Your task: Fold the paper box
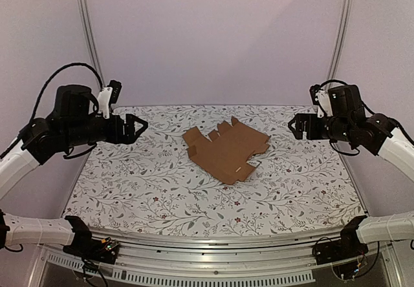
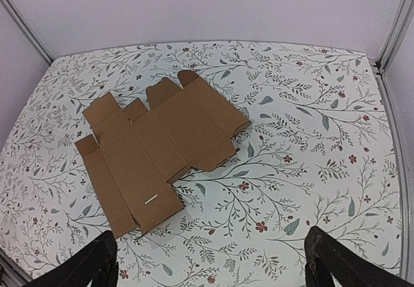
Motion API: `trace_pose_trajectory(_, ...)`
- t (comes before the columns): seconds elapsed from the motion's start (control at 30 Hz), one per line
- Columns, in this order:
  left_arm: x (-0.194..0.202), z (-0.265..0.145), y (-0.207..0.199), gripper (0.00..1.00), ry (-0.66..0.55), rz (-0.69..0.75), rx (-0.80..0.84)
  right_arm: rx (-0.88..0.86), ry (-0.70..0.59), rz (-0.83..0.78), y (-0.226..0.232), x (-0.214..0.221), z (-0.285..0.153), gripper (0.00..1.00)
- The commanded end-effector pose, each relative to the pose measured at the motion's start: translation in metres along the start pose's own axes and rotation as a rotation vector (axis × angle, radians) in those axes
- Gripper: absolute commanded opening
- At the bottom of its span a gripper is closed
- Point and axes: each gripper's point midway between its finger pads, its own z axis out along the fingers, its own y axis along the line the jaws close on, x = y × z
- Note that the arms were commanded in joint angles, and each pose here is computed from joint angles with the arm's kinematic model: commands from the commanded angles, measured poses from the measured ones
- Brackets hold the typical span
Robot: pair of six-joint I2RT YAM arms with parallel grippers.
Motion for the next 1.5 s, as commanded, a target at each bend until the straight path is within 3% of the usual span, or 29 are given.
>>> trace_pose_trajectory(0.0, 0.003, 0.008, -0.007, 0.99, -0.004, 0.020, 0.031, 0.104, 0.039, 0.002, -0.017, 0.007, -0.001, 0.99)
trace_pose_trajectory(0.37, 0.019, 0.003, 0.010, 0.99, 0.024, -0.004, -0.044, -0.053, 0.129, 0.011, 0.013, 0.033, 0.032, 0.99)
trace_pose_trajectory(0.77, 0.041, 0.013, 0.010, 1.00, 0.056, -0.073, -0.019, -0.140, 0.185, 0.047, 0.067, 0.045, 0.068, 0.97)
trace_pose_trajectory(1.23, 0.047, 0.004, 0.012, 1.00, 0.059, -0.071, -0.015, -0.010, 0.252, 0.394, 0.086, 0.117, 0.140, 0.90)
trace_pose_trajectory(1.47, 0.052, 0.003, 0.014, 1.00, 0.067, -0.060, -0.023, 0.069, 0.278, 0.453, 0.074, 0.147, 0.147, 0.85)
